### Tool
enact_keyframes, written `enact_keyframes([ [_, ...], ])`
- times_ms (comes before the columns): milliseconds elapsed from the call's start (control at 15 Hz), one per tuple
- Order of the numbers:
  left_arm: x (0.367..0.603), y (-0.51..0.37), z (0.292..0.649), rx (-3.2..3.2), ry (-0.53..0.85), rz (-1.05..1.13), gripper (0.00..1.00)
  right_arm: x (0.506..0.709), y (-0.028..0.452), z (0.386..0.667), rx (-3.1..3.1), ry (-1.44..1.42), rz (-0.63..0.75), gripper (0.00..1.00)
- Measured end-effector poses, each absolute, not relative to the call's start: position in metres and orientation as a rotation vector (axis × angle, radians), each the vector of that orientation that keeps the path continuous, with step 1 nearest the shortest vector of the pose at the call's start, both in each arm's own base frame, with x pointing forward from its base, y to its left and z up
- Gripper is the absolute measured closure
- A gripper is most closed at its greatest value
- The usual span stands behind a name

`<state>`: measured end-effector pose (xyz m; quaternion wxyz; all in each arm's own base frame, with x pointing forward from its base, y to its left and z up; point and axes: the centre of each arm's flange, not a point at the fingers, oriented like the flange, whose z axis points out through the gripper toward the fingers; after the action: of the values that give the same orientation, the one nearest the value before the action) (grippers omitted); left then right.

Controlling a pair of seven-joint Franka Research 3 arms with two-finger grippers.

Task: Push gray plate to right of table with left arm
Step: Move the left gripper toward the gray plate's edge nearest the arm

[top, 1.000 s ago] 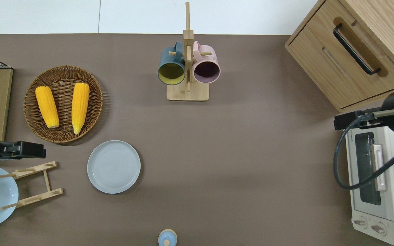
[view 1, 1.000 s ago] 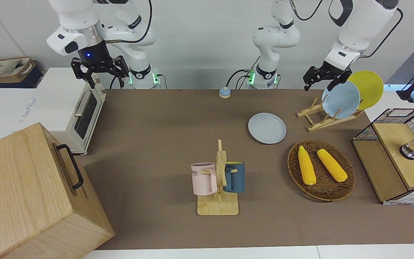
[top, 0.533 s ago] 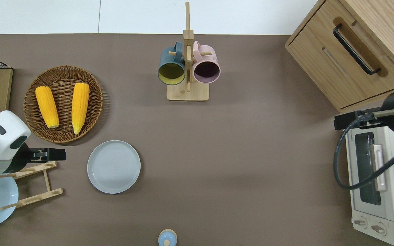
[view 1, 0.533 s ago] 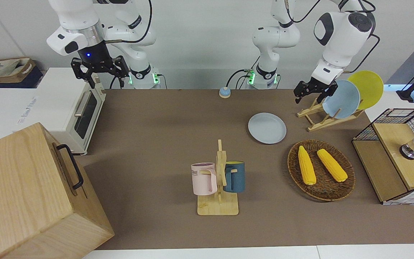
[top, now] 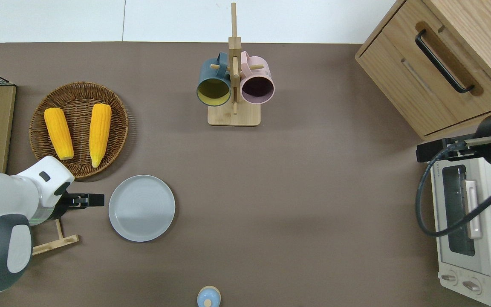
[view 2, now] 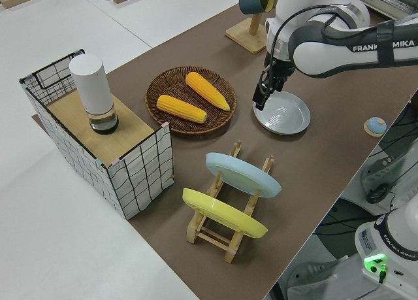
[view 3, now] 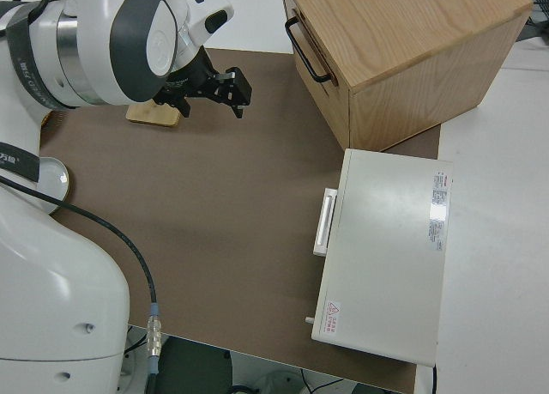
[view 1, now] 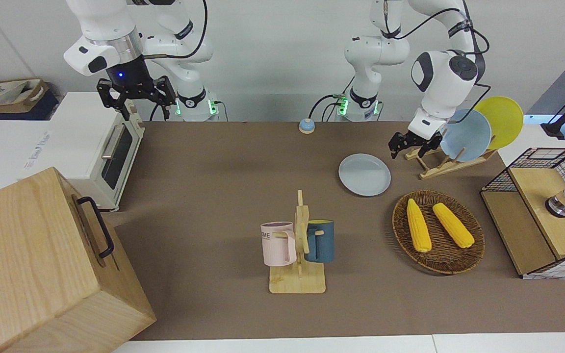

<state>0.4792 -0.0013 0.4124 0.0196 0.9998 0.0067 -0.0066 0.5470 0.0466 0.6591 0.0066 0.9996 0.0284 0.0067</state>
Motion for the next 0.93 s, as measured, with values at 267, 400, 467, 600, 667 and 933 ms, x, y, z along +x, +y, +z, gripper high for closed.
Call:
enact_keyframes([
  [267, 0.473, -0.002, 0.374, 3.105, 0.024, -0.053, 0.00, 0.547, 0.047, 0.659, 3.127, 0.089, 0.021, 0.01],
  [400, 0.471, -0.002, 0.356, 3.107, 0.025, -0.064, 0.00, 0.547, 0.047, 0.659, 3.127, 0.089, 0.021, 0.01],
  [467, 0.469, -0.002, 0.347, 3.108, 0.025, -0.072, 0.00, 0.547, 0.047, 0.659, 3.127, 0.089, 0.021, 0.01],
  [600, 0.466, -0.005, 0.330, 3.105, 0.028, -0.089, 0.00, 0.547, 0.047, 0.659, 3.127, 0.089, 0.021, 0.01],
  [667, 0.465, -0.006, 0.324, 3.103, 0.030, -0.100, 0.00, 0.547, 0.047, 0.659, 3.127, 0.089, 0.021, 0.01],
  [933, 0.466, -0.017, 0.306, 3.099, 0.010, -0.126, 0.01, 0.547, 0.047, 0.659, 3.127, 0.089, 0.021, 0.01],
])
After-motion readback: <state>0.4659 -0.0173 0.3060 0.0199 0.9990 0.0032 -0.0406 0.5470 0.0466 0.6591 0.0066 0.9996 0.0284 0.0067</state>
